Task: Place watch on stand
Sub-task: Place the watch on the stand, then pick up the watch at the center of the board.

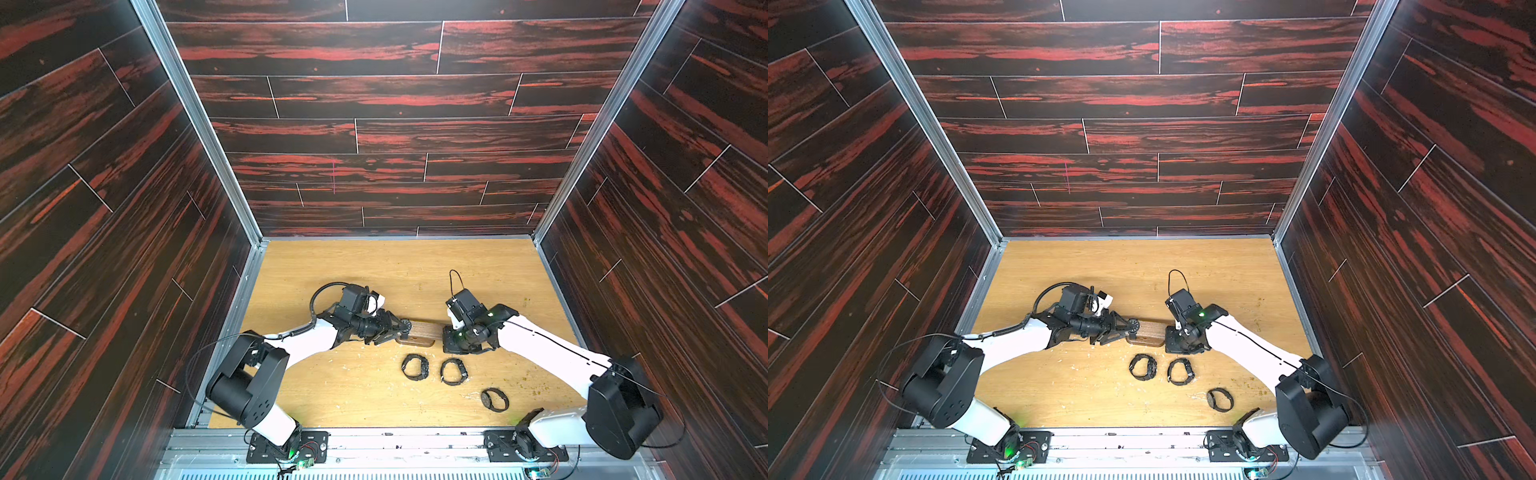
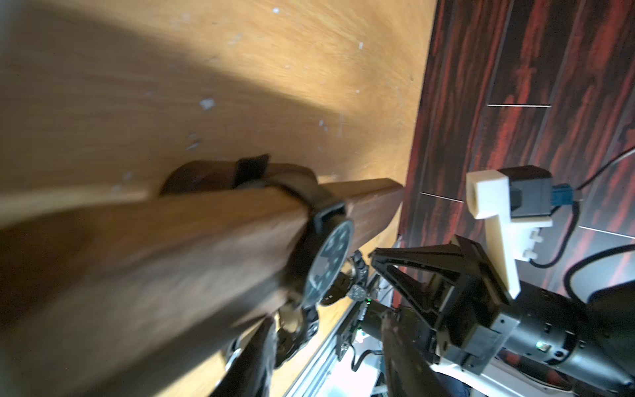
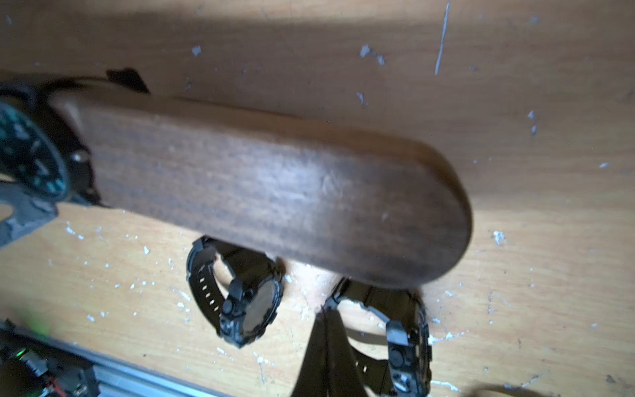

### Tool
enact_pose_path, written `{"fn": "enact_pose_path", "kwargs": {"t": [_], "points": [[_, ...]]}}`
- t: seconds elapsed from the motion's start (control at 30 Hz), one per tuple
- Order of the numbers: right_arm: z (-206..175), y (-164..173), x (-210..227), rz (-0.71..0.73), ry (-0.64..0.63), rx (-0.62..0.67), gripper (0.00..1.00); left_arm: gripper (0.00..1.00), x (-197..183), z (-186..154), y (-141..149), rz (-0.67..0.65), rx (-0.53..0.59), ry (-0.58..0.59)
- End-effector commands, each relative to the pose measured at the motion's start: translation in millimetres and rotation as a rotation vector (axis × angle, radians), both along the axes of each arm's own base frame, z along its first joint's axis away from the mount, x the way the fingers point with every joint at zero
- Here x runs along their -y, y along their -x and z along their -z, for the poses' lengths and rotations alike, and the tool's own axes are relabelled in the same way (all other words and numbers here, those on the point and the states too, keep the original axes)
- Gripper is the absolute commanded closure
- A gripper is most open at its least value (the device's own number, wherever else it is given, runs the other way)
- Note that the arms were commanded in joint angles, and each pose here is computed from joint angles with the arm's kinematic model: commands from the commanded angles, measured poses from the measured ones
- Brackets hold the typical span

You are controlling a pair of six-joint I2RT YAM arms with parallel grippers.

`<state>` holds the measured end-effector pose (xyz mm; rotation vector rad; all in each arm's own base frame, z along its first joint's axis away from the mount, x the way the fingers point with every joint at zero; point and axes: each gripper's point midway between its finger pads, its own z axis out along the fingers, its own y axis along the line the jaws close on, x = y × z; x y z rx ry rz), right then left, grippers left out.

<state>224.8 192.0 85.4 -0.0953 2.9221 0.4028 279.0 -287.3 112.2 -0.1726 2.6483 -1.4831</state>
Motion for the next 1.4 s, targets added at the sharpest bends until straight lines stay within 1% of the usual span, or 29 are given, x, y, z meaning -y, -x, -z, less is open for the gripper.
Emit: {"fn": "enact_pose_path", "kwargs": {"t": [0.0, 0.4, 0.63, 0.97, 1.17, 1.37], "points": [[-1, 8, -4, -0.006, -0.031, -0.012, 1.0, 0.48, -14, 2, 13, -0.004, 0.005, -0.061], [0, 20, -8, -0.006, -0.052, -0.023, 1.0, 0.48, -28, -8, 26, -0.022, 0.035, -0.089], [1, 27, -6, 0.013, -0.077, -0.032, 1.0, 0.47, -27, -10, 38, -0.002, 0.05, -0.104], [5, 39, -5, 0.042, -0.123, -0.061, 1.0, 0.48, 5, -11, 68, 0.102, 0.102, -0.181], [5, 44, -6, 0.047, -0.148, -0.072, 0.99, 0.48, 27, -5, 78, 0.149, 0.117, -0.216], [4, 49, -5, 0.05, -0.162, -0.077, 0.99, 0.49, 47, 12, 78, 0.173, 0.097, -0.233]]}}
